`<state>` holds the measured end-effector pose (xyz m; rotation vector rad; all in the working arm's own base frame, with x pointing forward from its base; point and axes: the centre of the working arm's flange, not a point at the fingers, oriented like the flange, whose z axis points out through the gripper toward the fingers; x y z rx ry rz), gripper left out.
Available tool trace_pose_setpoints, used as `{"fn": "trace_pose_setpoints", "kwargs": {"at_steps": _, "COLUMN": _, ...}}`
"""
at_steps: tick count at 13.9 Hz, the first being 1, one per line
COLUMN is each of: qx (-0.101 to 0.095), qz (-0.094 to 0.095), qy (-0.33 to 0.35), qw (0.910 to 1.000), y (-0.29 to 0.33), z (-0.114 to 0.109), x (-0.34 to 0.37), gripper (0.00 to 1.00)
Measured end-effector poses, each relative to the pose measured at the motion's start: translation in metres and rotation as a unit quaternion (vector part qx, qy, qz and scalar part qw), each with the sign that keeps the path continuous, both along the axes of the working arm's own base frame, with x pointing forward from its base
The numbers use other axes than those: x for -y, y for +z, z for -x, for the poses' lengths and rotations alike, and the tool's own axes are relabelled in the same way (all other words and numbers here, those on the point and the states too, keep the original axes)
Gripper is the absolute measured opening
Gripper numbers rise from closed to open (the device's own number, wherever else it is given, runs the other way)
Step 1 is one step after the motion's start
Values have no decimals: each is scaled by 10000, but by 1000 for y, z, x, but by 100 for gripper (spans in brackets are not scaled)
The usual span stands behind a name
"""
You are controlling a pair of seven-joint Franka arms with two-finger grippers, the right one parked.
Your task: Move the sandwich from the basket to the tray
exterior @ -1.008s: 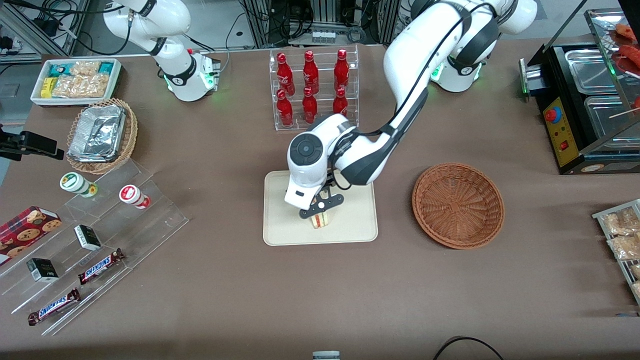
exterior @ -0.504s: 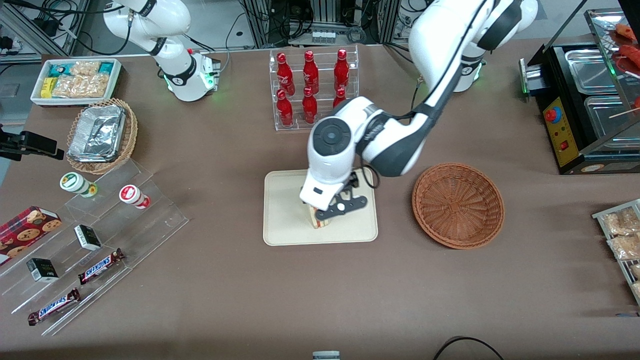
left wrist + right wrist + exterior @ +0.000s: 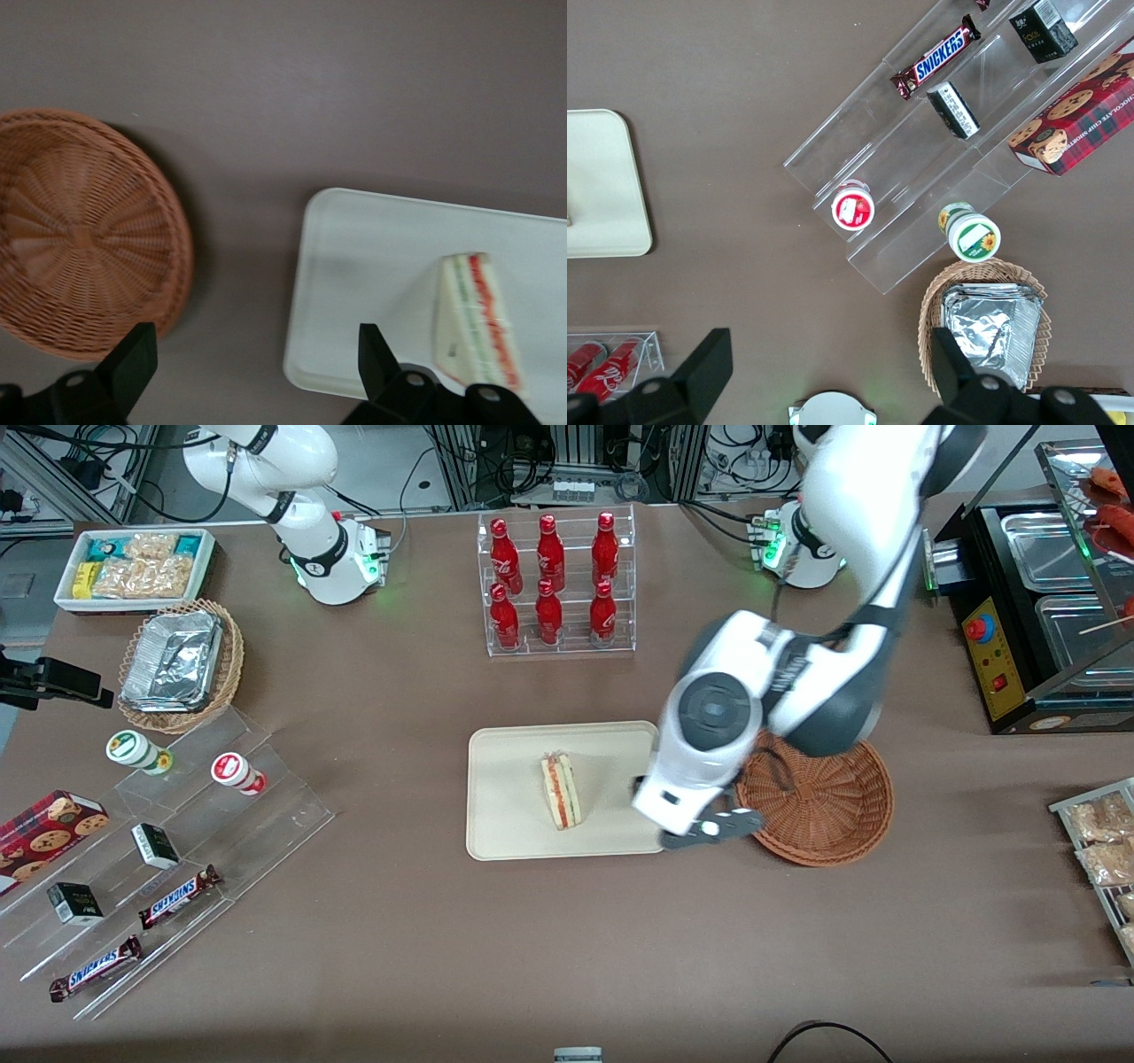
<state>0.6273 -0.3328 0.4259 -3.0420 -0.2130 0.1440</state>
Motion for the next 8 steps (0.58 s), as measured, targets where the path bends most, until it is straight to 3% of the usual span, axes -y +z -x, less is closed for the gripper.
{"fn": "trace_pose_setpoints", "kwargs": {"at_steps": 8, "qx": -126, "qz": -85, "qy": -675, "qw": 9976, "y": 46, "z": 15, "x": -126, "gripper": 100}}
